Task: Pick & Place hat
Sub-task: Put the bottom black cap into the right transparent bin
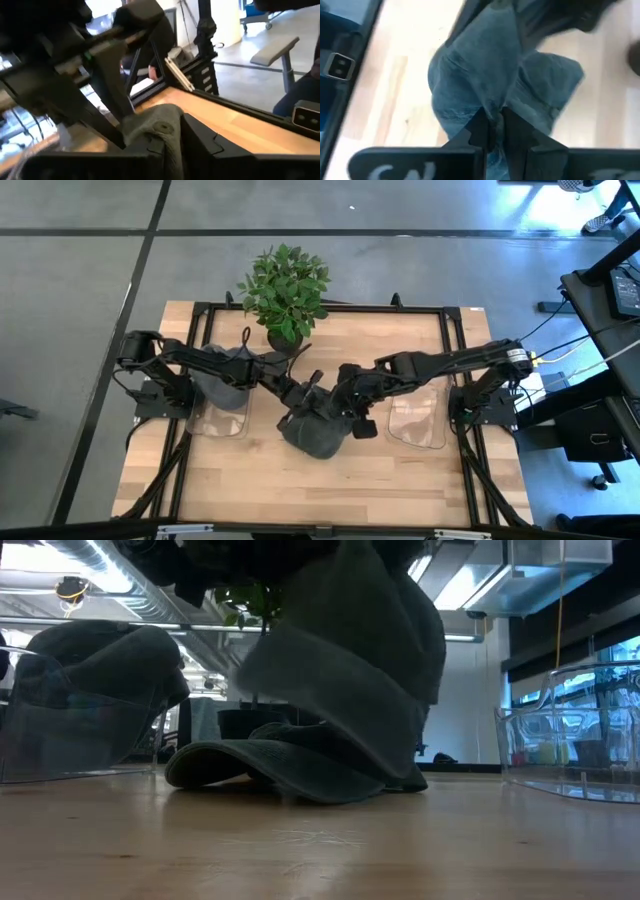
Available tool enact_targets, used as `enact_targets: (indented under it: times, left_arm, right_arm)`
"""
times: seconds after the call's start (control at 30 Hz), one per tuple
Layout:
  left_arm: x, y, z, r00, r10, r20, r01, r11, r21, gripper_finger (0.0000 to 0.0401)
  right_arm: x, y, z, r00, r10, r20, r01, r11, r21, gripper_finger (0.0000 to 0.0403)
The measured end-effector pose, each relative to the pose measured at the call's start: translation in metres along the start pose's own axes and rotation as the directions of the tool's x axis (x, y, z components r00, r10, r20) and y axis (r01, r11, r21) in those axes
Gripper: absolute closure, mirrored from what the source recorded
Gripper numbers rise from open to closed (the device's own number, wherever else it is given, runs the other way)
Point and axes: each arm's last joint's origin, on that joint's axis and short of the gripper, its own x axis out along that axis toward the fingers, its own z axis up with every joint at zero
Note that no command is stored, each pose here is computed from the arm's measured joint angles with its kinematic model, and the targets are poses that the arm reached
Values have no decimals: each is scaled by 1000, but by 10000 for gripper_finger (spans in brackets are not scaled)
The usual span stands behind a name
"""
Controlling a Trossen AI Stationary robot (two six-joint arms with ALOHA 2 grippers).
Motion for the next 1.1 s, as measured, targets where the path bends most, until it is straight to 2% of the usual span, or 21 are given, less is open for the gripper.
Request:
enact_targets:
  times: [0.1,0.3,0.47,0.57,0.83,1.1]
  left_arm:
    - [-6,2,4,1000,7,-21,-8,1000,-21,334]
    - [-30,12,19,998,49,-45,-54,994,-94,314]
    - [-49,19,24,992,76,-96,-93,978,-188,316]
    - [-55,19,22,988,72,-136,-104,964,-245,318]
    - [-57,21,19,984,75,-161,-117,955,-273,316]
    - [-58,19,15,980,55,-193,-113,946,-304,319]
  right_arm:
    - [-14,0,-3,998,-49,-30,49,998,26,366]
    - [-61,4,0,978,-184,-93,192,977,87,365]
    - [-99,4,-8,931,-305,-203,339,926,166,365]
    - [-119,6,-10,905,-358,-227,407,885,225,365]
    - [-153,6,-11,916,-384,-116,401,865,301,366]
    - [-172,6,-22,917,-392,-74,394,861,321,366]
